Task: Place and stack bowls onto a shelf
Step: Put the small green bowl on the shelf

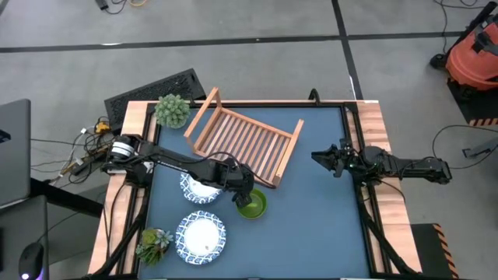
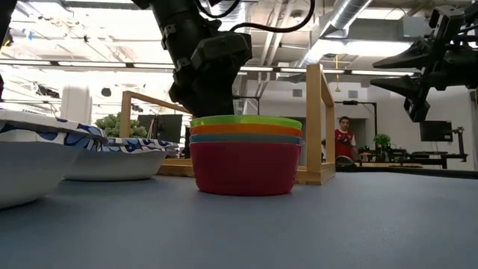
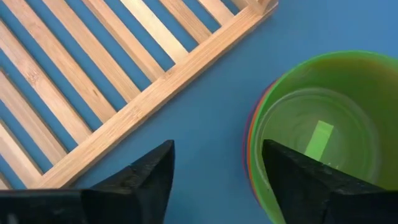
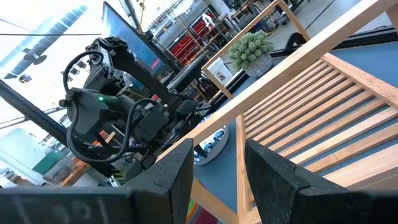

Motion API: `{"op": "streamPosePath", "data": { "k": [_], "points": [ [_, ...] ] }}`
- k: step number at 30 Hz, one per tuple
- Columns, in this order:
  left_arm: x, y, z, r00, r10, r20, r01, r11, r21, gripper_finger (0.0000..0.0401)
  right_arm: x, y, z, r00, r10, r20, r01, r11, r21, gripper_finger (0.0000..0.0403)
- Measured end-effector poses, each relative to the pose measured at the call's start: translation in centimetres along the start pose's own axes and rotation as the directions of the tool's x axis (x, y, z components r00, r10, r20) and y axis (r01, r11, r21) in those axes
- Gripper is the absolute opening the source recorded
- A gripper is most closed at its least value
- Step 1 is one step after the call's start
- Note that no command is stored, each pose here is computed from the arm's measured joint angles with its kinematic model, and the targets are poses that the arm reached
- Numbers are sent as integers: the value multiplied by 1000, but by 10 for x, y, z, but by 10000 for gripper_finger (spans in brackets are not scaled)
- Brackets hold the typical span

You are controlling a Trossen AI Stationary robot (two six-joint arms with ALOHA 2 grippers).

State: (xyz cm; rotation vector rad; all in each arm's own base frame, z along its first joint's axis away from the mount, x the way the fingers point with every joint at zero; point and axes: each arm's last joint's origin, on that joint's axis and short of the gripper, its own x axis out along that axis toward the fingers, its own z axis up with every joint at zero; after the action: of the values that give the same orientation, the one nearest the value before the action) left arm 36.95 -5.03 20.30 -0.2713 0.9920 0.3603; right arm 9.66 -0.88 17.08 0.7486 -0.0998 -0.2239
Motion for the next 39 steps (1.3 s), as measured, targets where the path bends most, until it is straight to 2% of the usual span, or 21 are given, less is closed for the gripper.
{"op": "streamPosePath", "data": {
  "k": [9, 18, 26, 33, 39],
  "points": [
    [5, -1, -3, 999, -16, -32, 17, 1000, 12, 138, 0, 0, 0, 1000, 1, -1, -1, 1000, -3, 171],
    [10, -1, -4, 999, -8, -43, 8, 1000, -2, 95, 0, 0, 0, 1000, 2, -2, -2, 1000, -3, 171],
    [9, -1, -2, 999, -4, -41, 3, 999, -40, 30, 0, 0, 0, 1000, 1, -2, -1, 1000, 0, 171],
    [4, -4, 6, 1000, -15, -20, 15, 1000, -21, 7, 0, 0, 0, 1000, 1, -2, -1, 1000, 0, 171],
    [4, -2, 3, 999, 3, -48, -3, 1000, 11, 1, 0, 0, 0, 1000, 1, -2, -1, 1000, 0, 171]
  ]
}}
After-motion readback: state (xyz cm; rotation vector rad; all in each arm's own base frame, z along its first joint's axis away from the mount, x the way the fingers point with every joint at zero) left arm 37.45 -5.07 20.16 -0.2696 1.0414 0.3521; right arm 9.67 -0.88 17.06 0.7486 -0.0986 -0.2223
